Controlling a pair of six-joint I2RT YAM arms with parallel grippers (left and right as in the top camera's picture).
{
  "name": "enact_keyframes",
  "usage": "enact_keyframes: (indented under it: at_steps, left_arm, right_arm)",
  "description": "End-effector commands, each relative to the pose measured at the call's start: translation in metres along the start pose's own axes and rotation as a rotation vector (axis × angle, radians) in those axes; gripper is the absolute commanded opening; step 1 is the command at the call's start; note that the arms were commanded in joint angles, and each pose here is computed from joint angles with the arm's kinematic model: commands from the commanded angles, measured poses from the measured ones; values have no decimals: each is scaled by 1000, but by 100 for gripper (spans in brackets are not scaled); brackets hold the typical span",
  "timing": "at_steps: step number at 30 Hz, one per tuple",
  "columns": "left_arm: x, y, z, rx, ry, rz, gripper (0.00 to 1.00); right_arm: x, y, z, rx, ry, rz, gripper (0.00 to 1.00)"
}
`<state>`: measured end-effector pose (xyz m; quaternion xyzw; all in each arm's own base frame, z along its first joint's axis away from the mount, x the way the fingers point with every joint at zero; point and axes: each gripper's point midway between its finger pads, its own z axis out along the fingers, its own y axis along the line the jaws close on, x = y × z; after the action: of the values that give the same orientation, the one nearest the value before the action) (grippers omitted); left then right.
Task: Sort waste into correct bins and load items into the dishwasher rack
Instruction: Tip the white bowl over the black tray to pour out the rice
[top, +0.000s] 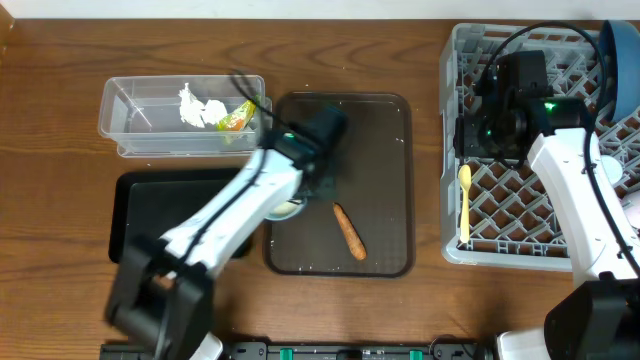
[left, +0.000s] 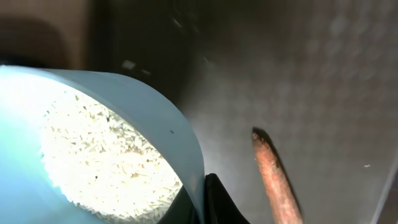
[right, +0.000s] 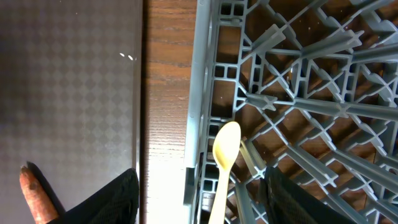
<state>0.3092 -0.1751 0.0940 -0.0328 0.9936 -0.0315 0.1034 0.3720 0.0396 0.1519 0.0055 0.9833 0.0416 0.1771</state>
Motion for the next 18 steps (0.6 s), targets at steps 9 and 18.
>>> enact_keyframes:
  at_steps: [9, 18]
  left_arm:
    - [-39, 58, -55, 200, -53, -180, 6]
    - [-46, 105, -46, 507, -8, -339, 6]
  right_arm:
    - [3, -4, 4, 14, 14, 12, 62]
    - [4, -7, 4, 32, 17, 12, 62]
